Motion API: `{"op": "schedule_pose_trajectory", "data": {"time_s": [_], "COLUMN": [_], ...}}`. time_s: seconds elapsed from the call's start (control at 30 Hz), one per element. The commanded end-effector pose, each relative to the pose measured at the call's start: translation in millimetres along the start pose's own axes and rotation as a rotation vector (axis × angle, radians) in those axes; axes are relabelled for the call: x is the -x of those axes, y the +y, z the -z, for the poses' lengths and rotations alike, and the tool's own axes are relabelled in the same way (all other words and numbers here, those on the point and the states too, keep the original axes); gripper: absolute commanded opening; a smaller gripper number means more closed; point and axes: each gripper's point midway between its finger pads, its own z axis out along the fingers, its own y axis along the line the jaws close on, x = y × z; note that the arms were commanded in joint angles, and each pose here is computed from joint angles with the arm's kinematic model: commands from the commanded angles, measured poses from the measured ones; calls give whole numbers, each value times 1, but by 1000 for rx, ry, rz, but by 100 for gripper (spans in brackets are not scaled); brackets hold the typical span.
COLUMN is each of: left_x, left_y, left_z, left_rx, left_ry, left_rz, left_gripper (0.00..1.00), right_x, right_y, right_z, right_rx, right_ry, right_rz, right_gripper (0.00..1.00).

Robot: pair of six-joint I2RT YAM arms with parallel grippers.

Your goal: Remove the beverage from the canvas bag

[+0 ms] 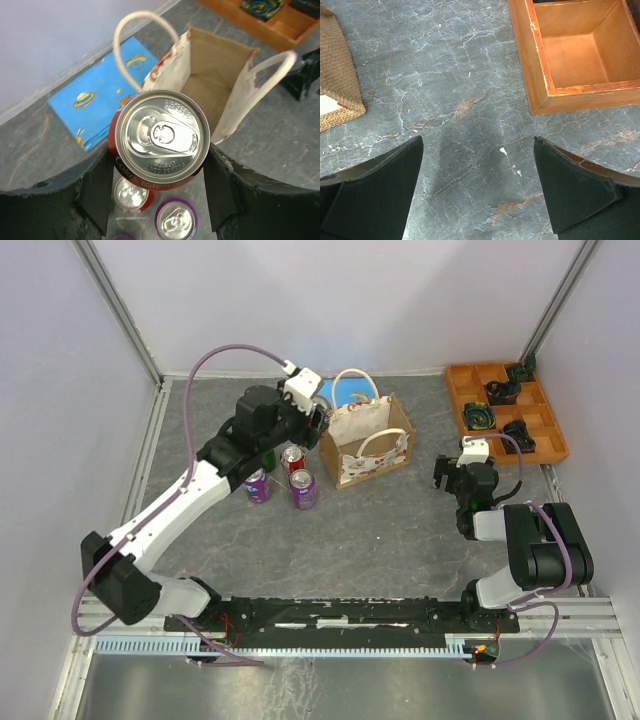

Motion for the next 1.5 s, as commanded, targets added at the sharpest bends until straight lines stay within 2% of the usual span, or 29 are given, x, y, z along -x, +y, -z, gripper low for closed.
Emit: {"op": "schedule_pose_trajectory", "data": {"time_s": [0.0,0.3,0.7,1.1,1.33,1.47], "left_x": [30,-39,-98,-176,-189,-197], "left_y": [31,38,31,15,13,11], "left_z": [31,73,103,103,96,89], "left_rx": [145,250,293,285,284,278], "left_ry": [-190,-200,-169,-52,-90,-51], "left_rz": [58,195,326,387,397,416], "left_gripper": [3,3,3,3,3,3], "right_x": [23,22,22,23,23,23], "right_y": [1,1,1,1,1,1], "right_z": [-5,-5,-5,-5,-5,-5], "right_rx": [6,6,5,6,6,6], "right_ry": [-69,-68,-68,-69,-68,-68], "right_rz": [-2,-2,-3,-3,-3,-3], "right_gripper": [99,99,99,99,99,99]}}
